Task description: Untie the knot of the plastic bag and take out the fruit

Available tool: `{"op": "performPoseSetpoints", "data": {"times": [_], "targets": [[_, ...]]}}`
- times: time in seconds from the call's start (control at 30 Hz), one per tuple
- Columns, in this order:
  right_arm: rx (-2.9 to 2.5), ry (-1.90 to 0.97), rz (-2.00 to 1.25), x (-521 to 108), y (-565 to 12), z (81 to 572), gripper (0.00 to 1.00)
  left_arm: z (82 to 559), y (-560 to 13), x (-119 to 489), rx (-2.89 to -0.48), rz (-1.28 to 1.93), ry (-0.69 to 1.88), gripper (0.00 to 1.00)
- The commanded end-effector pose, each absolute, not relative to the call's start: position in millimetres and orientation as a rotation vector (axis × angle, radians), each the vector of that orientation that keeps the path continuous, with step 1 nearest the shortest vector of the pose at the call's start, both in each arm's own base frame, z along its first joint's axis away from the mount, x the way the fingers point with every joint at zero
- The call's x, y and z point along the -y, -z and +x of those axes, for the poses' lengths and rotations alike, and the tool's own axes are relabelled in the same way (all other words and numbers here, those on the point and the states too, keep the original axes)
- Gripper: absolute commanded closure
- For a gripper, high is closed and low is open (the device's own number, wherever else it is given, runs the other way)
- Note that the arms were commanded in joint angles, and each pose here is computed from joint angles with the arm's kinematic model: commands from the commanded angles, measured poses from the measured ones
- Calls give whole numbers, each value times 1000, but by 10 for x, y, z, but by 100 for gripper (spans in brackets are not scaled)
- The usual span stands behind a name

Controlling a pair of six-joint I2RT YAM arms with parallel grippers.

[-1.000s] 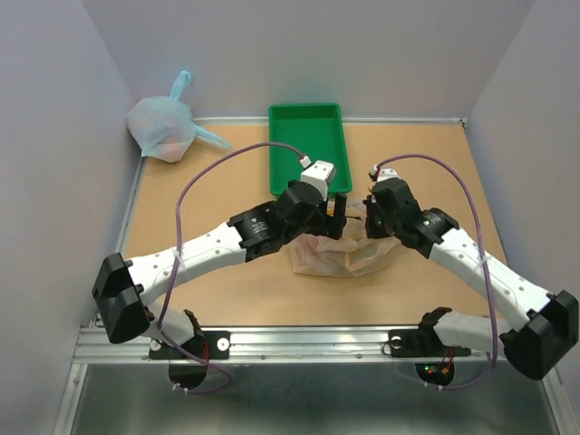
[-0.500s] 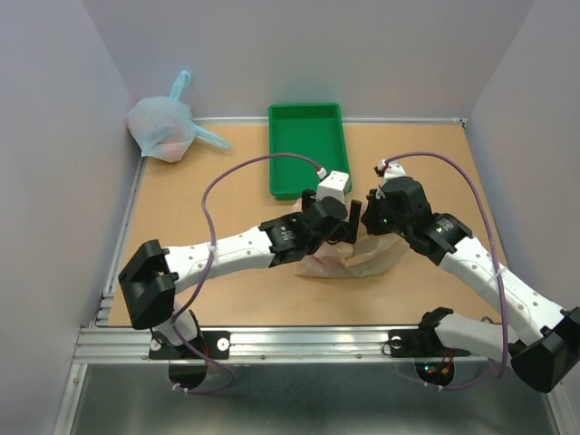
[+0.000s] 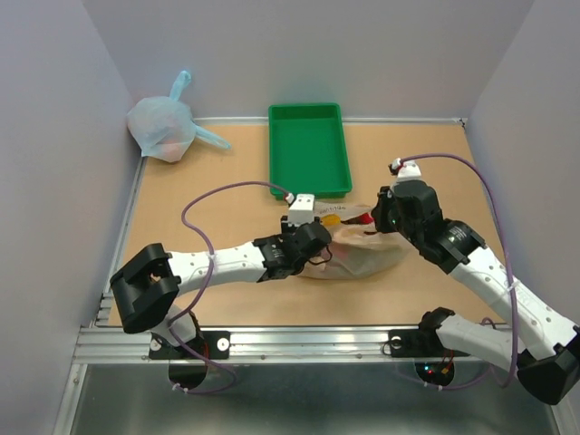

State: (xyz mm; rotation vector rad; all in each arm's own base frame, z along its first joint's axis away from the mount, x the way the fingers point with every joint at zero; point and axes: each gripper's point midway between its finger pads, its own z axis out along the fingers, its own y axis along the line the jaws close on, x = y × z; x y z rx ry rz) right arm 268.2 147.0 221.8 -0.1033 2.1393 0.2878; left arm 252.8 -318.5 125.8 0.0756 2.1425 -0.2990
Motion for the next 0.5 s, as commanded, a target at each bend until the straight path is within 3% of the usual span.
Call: {"op": "performPoseSetpoints", "data": {"times": [0.0,0.03,0.07,0.17,0.3,0.47], "targets": [[-2005,-152,32,-1187,-2528,2840,82,2449,-925,2572,-2187,8,102,51],[-2005,-148,33,-1190,-2532,2851,81,2422,-875,2476,-2195,-8,94,59],[-2004,-130,43,-1165,-2530,2866,78,2402,-862,2449,-2198,-11,97,74],[-2015,-76,59,-1109,-2454,2899,79,2346,-834,2320,-2203,-13,84,97],[-2012,53,97,-938,-2386,2943,99,2300,-885,2161,-2202,-20,69,100],[-1992,239,209,-556,-2339,2977,99,2221,-1031,1916,-2193,-74,97,100]]}}
